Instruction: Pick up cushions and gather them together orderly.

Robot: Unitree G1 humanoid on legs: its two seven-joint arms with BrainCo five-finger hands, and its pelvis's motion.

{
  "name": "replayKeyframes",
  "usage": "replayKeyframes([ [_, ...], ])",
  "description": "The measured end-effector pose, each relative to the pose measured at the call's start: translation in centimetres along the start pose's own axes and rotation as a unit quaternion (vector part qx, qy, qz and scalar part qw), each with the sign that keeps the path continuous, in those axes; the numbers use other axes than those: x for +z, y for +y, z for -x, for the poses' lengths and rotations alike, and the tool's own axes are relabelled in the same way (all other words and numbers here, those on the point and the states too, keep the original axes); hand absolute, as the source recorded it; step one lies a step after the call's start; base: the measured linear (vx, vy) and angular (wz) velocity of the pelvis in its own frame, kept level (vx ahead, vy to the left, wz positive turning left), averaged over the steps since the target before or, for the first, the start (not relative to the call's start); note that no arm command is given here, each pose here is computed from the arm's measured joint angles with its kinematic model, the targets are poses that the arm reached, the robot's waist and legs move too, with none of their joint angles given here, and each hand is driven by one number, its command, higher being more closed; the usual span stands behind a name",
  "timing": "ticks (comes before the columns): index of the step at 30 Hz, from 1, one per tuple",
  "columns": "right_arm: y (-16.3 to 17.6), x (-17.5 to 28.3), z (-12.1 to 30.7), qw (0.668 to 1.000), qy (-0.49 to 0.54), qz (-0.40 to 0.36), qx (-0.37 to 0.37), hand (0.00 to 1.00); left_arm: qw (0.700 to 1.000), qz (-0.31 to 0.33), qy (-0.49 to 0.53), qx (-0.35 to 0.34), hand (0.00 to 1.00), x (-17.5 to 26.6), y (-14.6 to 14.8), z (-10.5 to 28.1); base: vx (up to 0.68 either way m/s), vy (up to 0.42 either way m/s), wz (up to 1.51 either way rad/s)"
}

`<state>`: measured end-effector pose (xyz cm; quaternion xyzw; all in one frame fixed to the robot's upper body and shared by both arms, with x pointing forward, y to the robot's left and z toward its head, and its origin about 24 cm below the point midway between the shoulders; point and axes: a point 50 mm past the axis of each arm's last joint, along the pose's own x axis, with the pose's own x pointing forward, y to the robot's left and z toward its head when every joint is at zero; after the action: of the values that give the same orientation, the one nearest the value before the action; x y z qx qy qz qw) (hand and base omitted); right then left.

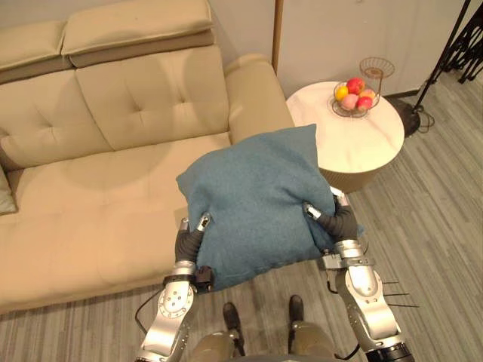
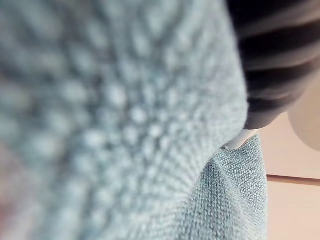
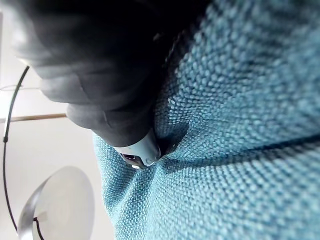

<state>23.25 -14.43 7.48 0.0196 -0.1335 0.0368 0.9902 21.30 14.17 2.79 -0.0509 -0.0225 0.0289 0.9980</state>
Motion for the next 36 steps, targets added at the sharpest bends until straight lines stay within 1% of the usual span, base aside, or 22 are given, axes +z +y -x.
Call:
replayKeyframes([
  [7, -0.9, -0.9, -0.8, 1.0, 0.01, 0.026, 0.004, 1.0, 1.0, -0.003, -0.023, -0.008, 1.0, 0.9, -0.5, -1.0, -0.13, -0.176, 0.98],
  [9, -1.1, -2.1, -0.7, 0.999, 0.035, 0.03, 0.0, 1.0, 1.0, -0.002, -0.016, -0.006, 1.0, 0.6, -0.4, -0.8, -0.26, -0.191, 1.0],
  [11, -2.0, -2.6, -0.5, 0.998, 0.05, 0.037, -0.017, 1.0, 1.0, 0.006, -0.014, -0.017, 1.0, 0.7, -1.1, -0.9, -0.24, -0.1, 1.13],
  [13, -3.2, -3.2, 0.0, 0.996, 0.066, 0.044, -0.043, 1.0, 0.999, 0.018, -0.005, -0.048, 1.0, 0.3, -2.2, -0.7, -0.28, 0.001, 1.13],
  [16, -3.6, -3.3, 0.3, 0.995, 0.07, 0.048, -0.051, 1.0, 0.998, 0.02, -0.001, -0.061, 1.0, 0.1, -2.5, -0.6, -0.15, 0.074, 0.78],
  [21, -3.3, -3.4, 0.3, 0.995, 0.071, 0.031, -0.064, 1.0, 0.998, 0.008, 0.018, -0.063, 1.0, -0.8, -2.3, -0.9, -0.03, 0.127, 0.11],
  [29, -2.9, -3.6, 0.2, 0.995, 0.079, 0.027, -0.057, 1.0, 0.997, -0.001, 0.028, -0.067, 1.0, -1.2, -1.7, -0.5, -0.01, 0.13, -0.16],
  [36, -2.6, -4.0, 0.4, 0.994, 0.092, 0.028, -0.045, 1.0, 0.997, -0.004, 0.036, -0.064, 1.0, -1.4, -1.3, 0.2, 0.16, 0.098, 0.24],
])
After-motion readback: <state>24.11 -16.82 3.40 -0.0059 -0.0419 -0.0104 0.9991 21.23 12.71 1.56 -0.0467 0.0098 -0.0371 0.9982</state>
